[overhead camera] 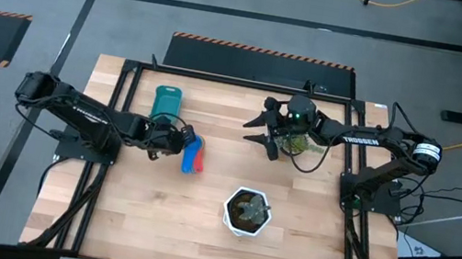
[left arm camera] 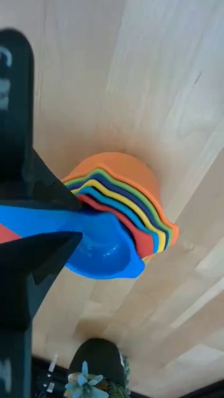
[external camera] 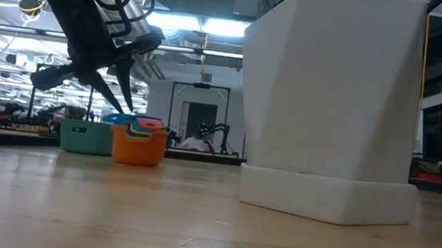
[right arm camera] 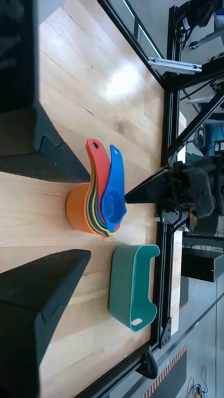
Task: Nest measuring cups in basket
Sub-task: Stack the blue measuring cup into the red measuring cup
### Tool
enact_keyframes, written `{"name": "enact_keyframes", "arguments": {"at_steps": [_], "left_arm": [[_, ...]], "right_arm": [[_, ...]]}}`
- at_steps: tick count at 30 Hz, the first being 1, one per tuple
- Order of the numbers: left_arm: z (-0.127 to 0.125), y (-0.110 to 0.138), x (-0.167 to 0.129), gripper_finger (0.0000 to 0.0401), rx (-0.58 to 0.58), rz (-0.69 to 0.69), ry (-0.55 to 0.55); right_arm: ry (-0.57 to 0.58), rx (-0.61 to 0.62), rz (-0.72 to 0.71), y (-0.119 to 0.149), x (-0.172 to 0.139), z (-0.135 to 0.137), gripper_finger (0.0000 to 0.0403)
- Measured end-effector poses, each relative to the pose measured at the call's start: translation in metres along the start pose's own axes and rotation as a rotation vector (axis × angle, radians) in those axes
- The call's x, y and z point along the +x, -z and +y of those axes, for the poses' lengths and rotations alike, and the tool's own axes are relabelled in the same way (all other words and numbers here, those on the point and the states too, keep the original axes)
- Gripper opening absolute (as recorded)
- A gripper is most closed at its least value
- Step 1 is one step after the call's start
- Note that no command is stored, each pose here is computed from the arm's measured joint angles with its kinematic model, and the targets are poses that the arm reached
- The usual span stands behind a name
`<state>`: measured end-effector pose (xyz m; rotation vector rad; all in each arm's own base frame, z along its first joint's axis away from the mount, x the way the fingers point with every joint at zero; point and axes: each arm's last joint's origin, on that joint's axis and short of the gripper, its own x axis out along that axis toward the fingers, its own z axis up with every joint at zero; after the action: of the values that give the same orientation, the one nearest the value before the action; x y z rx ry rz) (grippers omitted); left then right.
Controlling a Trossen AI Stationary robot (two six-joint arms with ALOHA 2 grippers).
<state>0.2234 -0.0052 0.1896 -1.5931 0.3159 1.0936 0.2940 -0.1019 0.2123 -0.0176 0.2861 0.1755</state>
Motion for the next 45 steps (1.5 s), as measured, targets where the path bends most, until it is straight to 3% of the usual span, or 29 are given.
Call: {"name": "enact_keyframes", "arguments": {"at_steps": [3,11,16,24,35,45], "left_arm": [[0.000,0.000,0.000,0.0076,0.020,-0.009,0.002],[0.000,0.000,-0.001,0.0080,0.301,-0.005,0.001],[0.004,-0.002,-0.002,0.0083,0.418,-0.006,-0.037],[0.008,0.000,-0.005,0.0079,0.481,-0.068,-0.047],[0.026,0.006,-0.011,0.0079,0.630,0.057,-0.197],[0.032,0.016,-0.012,0.0079,0.697,0.056,-0.188]], "right_arm": [[0.000,0.000,0.000,0.000,0.000,0.000,0.0190],[-0.016,0.002,0.009,0.001,0.002,0.004,0.0190],[-0.051,-0.029,0.018,0.002,0.009,0.013,0.0190],[-0.038,-0.011,0.083,0.025,0.030,0.015,0.0190],[-0.024,-0.044,0.016,0.050,0.054,0.006,0.0190],[-0.033,0.028,0.000,0.071,0.081,0.000,0.0190]]}}
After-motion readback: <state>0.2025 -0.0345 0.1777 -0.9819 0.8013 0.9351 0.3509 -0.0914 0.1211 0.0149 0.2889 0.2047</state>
